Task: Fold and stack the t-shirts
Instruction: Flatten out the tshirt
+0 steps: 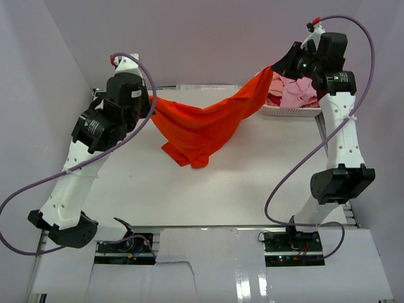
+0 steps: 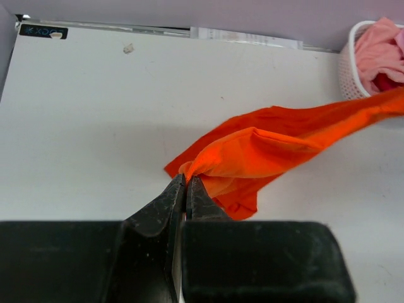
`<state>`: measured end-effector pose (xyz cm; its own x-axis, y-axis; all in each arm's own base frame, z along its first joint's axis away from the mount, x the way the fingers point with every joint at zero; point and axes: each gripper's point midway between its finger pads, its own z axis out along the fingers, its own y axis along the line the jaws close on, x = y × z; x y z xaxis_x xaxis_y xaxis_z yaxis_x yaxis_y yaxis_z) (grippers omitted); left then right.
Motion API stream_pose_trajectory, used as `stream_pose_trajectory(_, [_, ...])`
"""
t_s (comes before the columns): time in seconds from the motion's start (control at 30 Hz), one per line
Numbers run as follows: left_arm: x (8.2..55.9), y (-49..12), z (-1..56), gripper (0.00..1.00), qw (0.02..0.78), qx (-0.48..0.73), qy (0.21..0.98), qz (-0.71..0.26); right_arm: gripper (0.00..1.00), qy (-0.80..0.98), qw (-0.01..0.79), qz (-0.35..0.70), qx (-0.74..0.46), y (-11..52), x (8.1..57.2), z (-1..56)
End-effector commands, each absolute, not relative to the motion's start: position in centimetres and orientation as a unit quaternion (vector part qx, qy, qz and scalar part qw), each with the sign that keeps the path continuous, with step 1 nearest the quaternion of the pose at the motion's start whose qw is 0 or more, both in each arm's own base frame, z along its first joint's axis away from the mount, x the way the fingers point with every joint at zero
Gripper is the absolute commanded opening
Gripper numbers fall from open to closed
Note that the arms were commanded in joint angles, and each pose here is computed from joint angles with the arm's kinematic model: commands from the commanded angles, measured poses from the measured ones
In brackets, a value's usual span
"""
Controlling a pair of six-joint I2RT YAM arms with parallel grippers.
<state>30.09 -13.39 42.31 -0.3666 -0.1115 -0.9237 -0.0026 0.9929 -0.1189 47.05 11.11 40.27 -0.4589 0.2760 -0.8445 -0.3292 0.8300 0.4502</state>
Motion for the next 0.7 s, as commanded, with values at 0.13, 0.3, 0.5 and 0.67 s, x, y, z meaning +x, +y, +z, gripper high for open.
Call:
stream_pose_trajectory(0.13, [37.4, -9.0, 39.8, 0.00, 0.549, -0.025, 0.829, -0.106, 0.08, 0.776, 0.569, 0.271, -0.033, 10.0, 40.9, 43.8])
stream_pose_trajectory(0.3, [41.5, -7.2, 37.6, 0.00, 0.533, -0.056, 0.835, -0.126, 0.08, 0.794, 0.548, 0.263, -0.023, 9.2, 39.3, 41.0])
stream_pose_trajectory(0.5, [45.0, -6.1, 38.4, 0.00, 0.543, -0.075, 0.824, -0.145, 0.08, 0.790, 0.558, 0.254, -0.018, 7.9, 40.1, 43.0])
stream_pose_trajectory(0.67, [44.3, -6.5, 44.8, 0.00, 0.596, -0.061, 0.784, -0.164, 0.08, 0.756, 0.587, 0.283, -0.057, 9.2, 38.2, 47.1])
